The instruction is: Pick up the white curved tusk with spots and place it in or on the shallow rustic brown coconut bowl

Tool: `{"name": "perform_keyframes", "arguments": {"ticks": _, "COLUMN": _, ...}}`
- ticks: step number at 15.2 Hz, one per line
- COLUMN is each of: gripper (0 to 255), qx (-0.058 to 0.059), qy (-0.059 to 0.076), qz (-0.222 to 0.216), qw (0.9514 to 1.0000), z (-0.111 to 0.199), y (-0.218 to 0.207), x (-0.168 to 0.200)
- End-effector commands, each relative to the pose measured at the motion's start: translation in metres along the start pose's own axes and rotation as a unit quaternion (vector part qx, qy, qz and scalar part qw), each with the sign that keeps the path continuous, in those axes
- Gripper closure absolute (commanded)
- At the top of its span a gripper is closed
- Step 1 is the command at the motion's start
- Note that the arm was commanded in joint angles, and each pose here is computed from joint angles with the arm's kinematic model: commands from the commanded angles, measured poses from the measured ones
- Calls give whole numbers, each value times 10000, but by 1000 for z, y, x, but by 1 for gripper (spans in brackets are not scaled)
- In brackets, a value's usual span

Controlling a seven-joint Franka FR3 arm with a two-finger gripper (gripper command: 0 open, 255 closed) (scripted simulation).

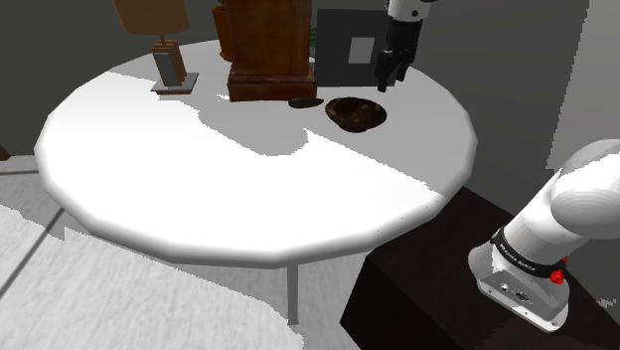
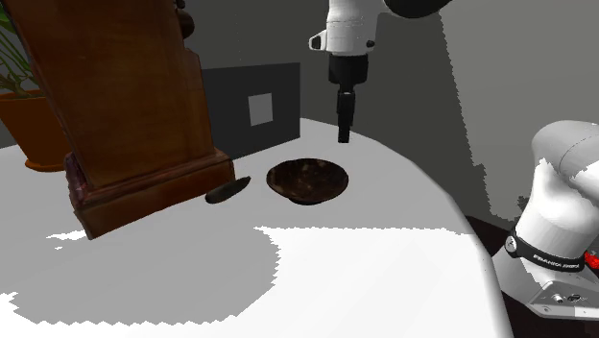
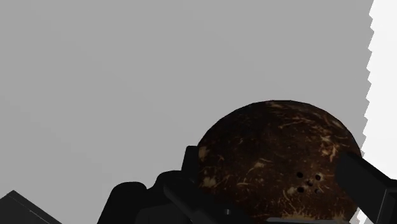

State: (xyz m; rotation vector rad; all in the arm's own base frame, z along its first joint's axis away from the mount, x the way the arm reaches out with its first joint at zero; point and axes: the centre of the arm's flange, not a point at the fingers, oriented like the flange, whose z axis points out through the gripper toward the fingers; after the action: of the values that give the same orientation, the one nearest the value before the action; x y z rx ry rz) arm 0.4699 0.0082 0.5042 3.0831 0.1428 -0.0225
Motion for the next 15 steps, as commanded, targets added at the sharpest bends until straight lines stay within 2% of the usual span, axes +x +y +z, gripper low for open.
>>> {"name": "perform_keyframes", "arguments": {"ticks": 1, "gripper": 0, "qx": 15, "qy": 134, "qz": -42, "qw": 9999, "z": 0, "y": -3, "x": 22}}
{"name": "perform_keyframes", "arguments": {"ticks": 8, "gripper": 0, "qx": 66, "qy": 554, "qz": -185, "qw": 9983, "z": 6, "y": -4, "x": 101}}
{"name": "perform_keyframes", "arguments": {"ticks": 15, "gripper": 0, "qx": 117, "qy": 972, "qz": -327, "qw": 9947, "z": 4, "y": -7, "x": 181}}
